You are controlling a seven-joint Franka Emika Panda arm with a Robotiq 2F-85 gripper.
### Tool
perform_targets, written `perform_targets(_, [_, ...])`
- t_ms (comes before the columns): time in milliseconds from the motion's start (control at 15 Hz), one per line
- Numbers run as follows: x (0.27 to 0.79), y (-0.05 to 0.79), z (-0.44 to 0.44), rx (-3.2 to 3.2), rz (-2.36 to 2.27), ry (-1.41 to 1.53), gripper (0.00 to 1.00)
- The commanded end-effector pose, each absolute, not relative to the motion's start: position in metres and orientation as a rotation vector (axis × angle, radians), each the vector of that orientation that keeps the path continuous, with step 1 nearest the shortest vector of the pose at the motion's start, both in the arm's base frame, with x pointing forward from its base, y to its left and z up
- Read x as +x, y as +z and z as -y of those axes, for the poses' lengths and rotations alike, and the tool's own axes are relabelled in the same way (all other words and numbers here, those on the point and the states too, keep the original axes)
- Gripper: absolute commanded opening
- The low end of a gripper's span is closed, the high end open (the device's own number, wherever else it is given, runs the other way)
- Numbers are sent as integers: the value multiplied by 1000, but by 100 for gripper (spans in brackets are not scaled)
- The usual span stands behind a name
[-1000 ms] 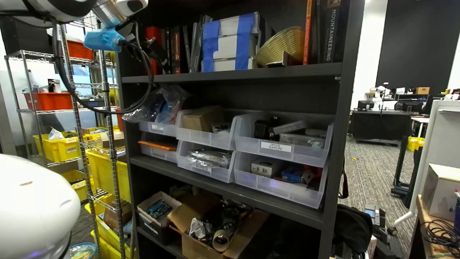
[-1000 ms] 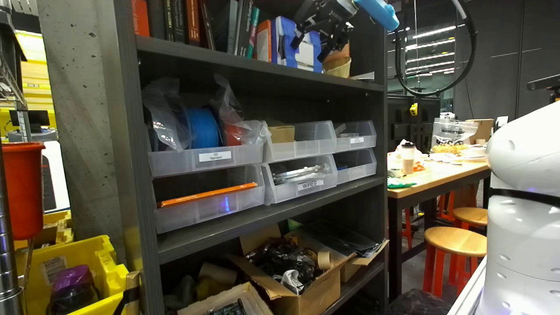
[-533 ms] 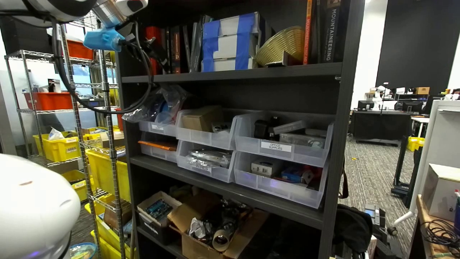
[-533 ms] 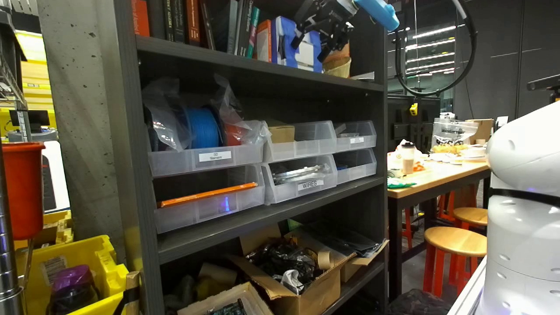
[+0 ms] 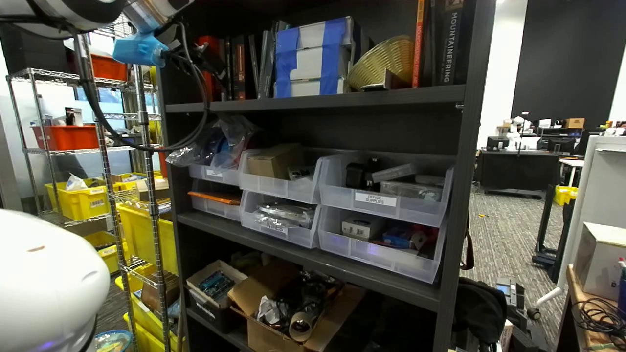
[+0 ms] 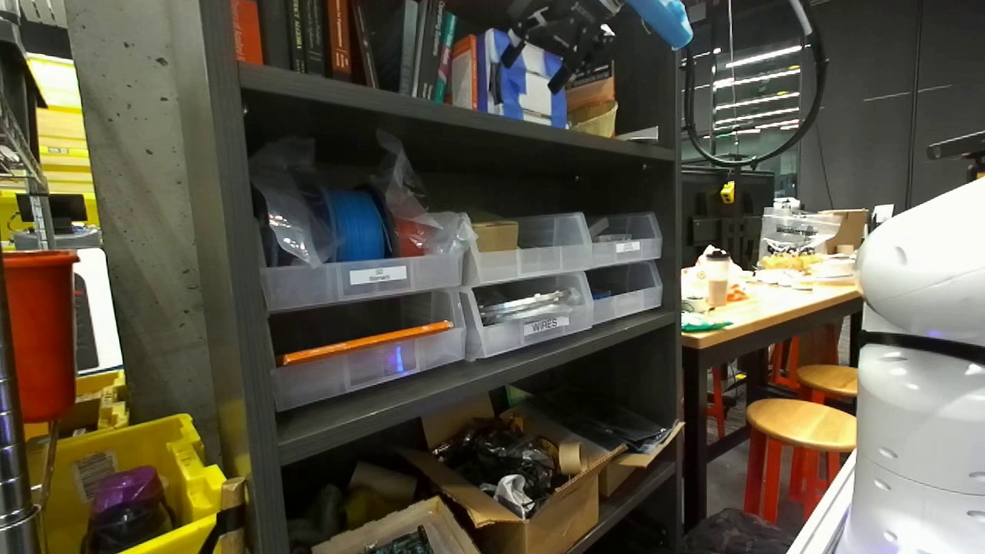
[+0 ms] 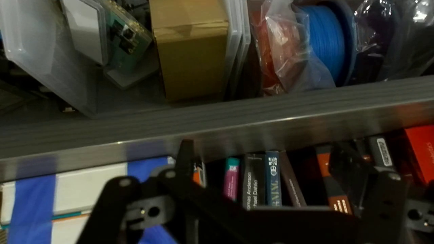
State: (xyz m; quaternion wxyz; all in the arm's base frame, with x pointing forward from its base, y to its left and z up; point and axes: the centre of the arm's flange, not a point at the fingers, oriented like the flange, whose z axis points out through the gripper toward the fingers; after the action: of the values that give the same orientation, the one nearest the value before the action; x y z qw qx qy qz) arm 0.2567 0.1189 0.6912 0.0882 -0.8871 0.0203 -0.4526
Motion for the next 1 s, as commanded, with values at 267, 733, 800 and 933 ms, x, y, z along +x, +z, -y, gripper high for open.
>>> perform_targets(267, [246,703,-149,-2564,-8,-1433,100])
perform_targets(733, [244,704,-154,-2555,2,-1431,100])
perform_targets(800, [244,704,-154,-2556,2,-1430,100])
perform_targets(933, [244,703,-154,-2558,2,-1429,100])
